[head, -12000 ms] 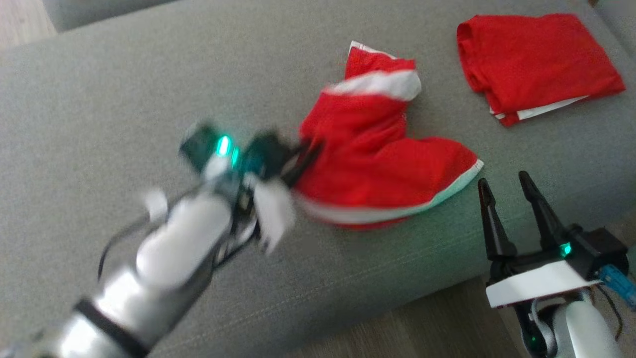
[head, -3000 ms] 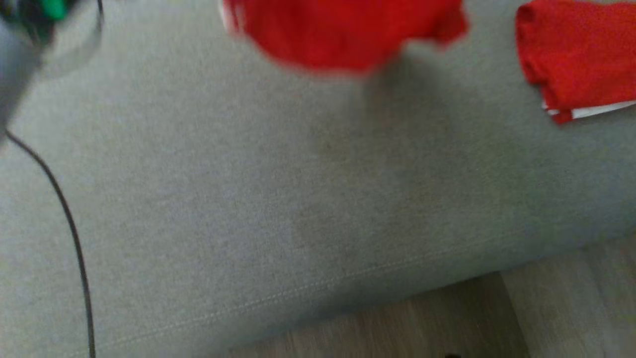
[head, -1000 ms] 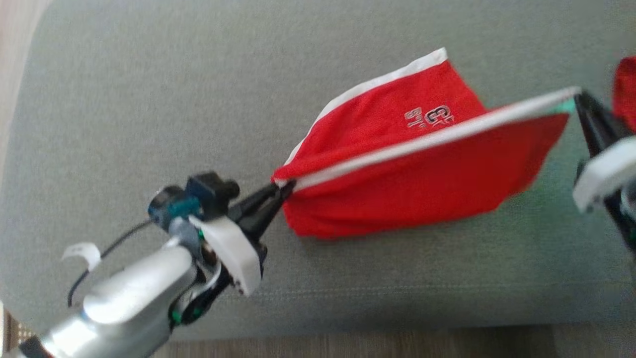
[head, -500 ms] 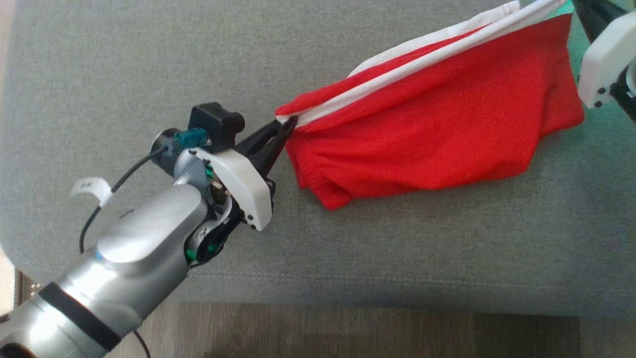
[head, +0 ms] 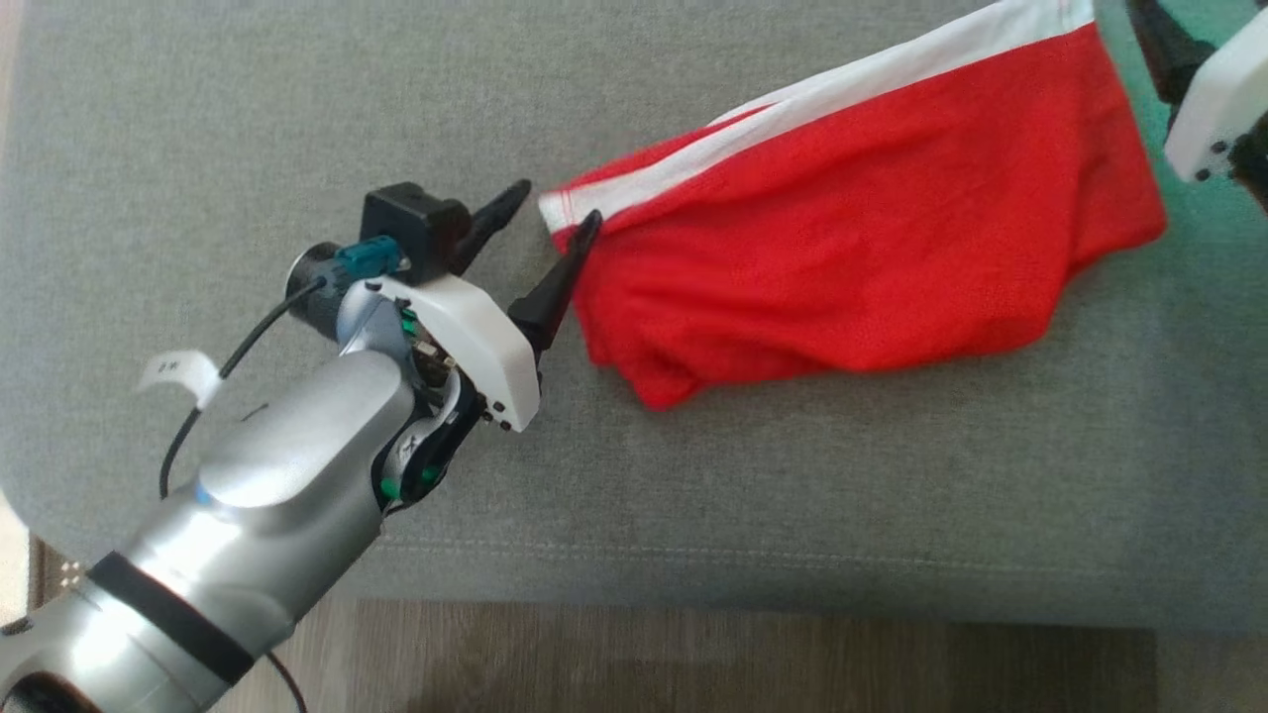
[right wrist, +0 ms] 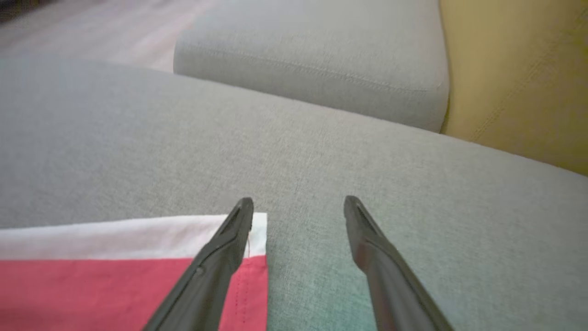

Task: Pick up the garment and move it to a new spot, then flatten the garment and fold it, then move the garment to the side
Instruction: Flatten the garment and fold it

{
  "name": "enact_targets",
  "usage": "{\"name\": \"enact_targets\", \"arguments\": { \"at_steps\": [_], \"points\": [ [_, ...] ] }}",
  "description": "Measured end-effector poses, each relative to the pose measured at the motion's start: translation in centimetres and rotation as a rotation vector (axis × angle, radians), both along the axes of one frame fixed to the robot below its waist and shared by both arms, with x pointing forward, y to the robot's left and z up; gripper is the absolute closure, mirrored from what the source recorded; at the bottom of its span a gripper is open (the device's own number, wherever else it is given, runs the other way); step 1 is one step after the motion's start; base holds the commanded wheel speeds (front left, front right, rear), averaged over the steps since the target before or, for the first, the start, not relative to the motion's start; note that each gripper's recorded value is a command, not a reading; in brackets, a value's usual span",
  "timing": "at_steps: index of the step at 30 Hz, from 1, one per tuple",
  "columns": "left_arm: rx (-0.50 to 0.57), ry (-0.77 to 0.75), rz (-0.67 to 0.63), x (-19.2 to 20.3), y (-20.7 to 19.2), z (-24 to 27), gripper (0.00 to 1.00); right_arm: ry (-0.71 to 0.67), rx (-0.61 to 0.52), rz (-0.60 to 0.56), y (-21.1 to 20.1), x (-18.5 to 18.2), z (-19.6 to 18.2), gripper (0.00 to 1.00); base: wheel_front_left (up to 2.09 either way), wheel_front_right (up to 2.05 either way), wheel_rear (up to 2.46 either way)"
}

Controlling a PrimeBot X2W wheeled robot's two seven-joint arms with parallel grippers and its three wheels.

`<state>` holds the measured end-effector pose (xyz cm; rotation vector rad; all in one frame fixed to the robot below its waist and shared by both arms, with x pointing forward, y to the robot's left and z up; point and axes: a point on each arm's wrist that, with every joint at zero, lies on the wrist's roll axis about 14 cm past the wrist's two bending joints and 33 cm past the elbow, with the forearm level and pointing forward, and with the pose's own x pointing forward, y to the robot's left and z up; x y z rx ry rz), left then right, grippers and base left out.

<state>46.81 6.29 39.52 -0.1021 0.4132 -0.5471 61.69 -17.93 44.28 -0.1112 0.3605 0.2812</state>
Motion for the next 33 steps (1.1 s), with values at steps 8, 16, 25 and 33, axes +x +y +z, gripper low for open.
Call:
{"name": "enact_targets", "arguments": {
  "at_steps": [8,16,25,33],
  "points": [
    [-0.051,-0.111,0.137,-1.0,0.2,3.6,0.0,-0.022,0.163,-0.1,-2.1,-2.8,2.3,0.0,0.0,0.0,0.0],
    [-0.139,-0.309,0.37,-4.6,1.3,10.6,0.0,0.063,0.173,-0.154,-4.0,-7.3,0.0,0.0,0.0,0.0,0.0],
    [-0.093,-0.328,0.526,-9.5,4.0,10.4,0.0,0.146,0.015,-0.064,-1.1,-5.8,-3.7,0.0,0.0,0.0,0.0],
    [-0.055,-0.375,0.602,-9.6,5.7,11.2,0.0,0.206,-0.065,0.032,2.8,-4.7,-6.3,0.0,0.0,0.0,0.0]
  ]
}}
